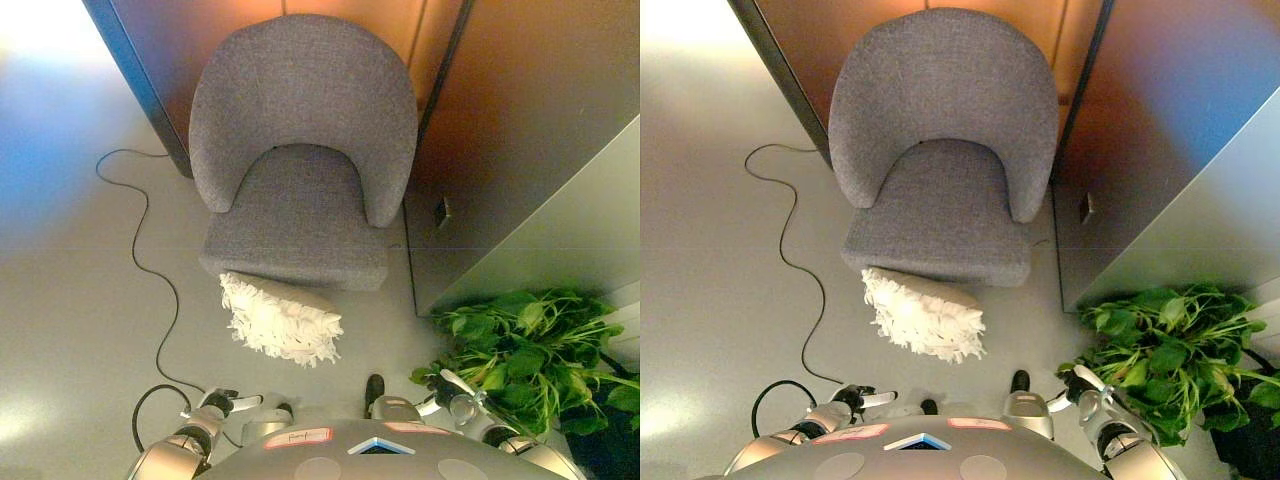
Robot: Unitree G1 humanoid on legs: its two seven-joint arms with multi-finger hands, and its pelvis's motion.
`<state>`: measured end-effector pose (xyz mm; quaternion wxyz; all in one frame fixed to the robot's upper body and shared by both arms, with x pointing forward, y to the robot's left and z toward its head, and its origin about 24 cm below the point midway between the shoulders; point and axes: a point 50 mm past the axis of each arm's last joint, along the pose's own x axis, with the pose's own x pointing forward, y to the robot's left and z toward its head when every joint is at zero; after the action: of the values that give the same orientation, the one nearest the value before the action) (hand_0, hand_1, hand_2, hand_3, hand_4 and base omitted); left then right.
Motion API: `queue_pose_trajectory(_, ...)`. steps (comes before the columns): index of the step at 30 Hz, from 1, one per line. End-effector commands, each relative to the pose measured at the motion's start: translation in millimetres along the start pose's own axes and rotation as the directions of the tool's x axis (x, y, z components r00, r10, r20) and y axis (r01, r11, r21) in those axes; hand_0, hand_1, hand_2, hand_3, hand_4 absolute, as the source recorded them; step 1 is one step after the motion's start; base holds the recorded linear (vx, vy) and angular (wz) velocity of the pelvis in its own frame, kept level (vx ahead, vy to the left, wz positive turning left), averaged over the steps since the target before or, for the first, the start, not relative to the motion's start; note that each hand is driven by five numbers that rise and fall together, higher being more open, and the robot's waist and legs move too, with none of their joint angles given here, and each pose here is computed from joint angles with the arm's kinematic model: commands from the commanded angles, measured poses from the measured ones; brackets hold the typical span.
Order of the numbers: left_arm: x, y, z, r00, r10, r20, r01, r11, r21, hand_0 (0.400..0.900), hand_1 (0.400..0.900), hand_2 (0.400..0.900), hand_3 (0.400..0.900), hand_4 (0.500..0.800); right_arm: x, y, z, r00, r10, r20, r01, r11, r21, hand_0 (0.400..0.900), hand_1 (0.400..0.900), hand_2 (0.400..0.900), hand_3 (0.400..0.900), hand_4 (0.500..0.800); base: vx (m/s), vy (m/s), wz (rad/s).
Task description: Pick up the pillow and put it on the sofa.
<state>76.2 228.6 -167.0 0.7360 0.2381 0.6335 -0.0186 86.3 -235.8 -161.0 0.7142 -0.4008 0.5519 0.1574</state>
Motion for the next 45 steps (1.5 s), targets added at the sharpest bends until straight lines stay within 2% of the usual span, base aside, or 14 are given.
queue_pose_trajectory(1, 0.7, 23, 22, 0.995, 0.095, 0.043, -0.093, 0.995, -0.03, 0.9, 0.9, 0.9, 0.9, 0.8, 4, -21, 44, 0.99, -0.055, 0.128, 0.058, 0.998, -0.019, 0.9, 0.9, 0.9, 0.9, 0.8, 0.0, 0.0, 0.0)
queue_pose_trajectory(13, 0.7, 23, 21, 0.996, 0.085, 0.041, -0.083, 0.996, -0.045, 0.9, 0.9, 0.9, 0.9, 0.8, 4, -22, 42, 0.991, -0.018, 0.131, 0.02, 1.0, -0.013, 0.9, 0.9, 0.9, 0.9, 0.8, 0.008, -0.006, 0.02)
queue_pose_trajectory(21, 0.6, 25, 20, 0.995, 0.082, 0.05, -0.074, 0.985, -0.153, 0.9, 0.9, 0.9, 0.9, 0.8, 4, -43, 60, 0.984, -0.036, 0.177, 0.04, 0.999, -0.018, 0.9, 0.9, 0.9, 0.9, 0.8, 0.033, -0.03, 0.26)
queue_pose_trajectory(28, -2.3, 33, 43, 0.982, 0.07, 0.177, -0.038, 0.983, -0.18, 0.9, 0.9, 0.9, 0.9, 0.8, -1, -94, 97, 0.963, -0.138, 0.231, 0.139, 0.99, 0.014, 0.9, 0.9, 0.9, 0.9, 0.8, -0.071, 0.031, 0.34)
queue_pose_trajectory(37, -8.6, 32, 71, 0.949, 0.04, 0.311, 0.022, 0.981, -0.193, 0.9, 0.9, 0.9, 0.9, 0.8, -20, -162, 138, 0.912, -0.313, 0.267, 0.286, 0.949, 0.135, 0.9, 0.9, 0.9, 0.9, 0.8, -0.131, 0.059, 0.3)
queue_pose_trajectory(45, -17.5, 44, 93, 0.903, 0.07, 0.425, 0.056, 0.96, -0.276, 0.9, 0.9, 0.9, 0.9, 0.8, -52, -228, 162, 0.816, -0.486, 0.313, 0.427, 0.872, 0.24, 0.9, 0.9, 0.9, 0.9, 0.8, -0.117, 0.052, 0.05)
